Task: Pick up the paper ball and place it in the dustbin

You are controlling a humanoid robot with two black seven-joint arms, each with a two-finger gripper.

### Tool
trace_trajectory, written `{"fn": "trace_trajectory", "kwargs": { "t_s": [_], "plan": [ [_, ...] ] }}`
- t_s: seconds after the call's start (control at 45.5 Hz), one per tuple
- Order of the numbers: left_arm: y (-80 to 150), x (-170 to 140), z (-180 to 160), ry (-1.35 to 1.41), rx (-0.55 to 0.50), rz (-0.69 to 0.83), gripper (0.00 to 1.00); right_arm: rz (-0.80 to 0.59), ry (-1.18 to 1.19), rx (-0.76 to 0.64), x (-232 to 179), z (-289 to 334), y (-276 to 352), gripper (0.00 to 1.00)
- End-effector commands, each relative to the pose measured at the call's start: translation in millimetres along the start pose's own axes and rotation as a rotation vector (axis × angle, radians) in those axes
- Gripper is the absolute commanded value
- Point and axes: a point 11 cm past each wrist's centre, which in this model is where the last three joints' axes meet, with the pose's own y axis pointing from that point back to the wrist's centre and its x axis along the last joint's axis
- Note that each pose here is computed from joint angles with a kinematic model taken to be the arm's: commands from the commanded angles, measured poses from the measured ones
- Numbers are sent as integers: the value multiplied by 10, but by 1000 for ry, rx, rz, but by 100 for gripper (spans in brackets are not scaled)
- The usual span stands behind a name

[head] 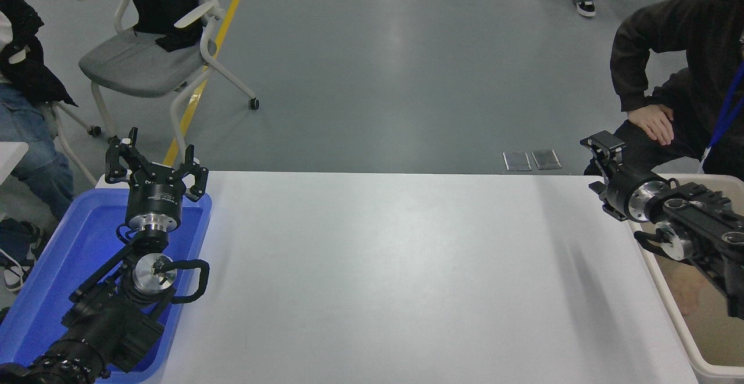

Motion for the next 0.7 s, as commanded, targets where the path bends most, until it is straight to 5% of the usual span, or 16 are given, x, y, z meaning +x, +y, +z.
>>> {"fn": "trace_trajectory", "kwargs": {
  "t_s": [0.0,0.242,0.681],
  "plan": [
    [0,0,0,0,0,0,99,-158,-411,63,-561,-86,-122,100],
    [0,0,0,0,0,0,99,-241,-642,80,-683,189,-170,100],
    [0,0,0,0,0,0,99,-231,-805,132,-256,598,-66,100]
  ]
}}
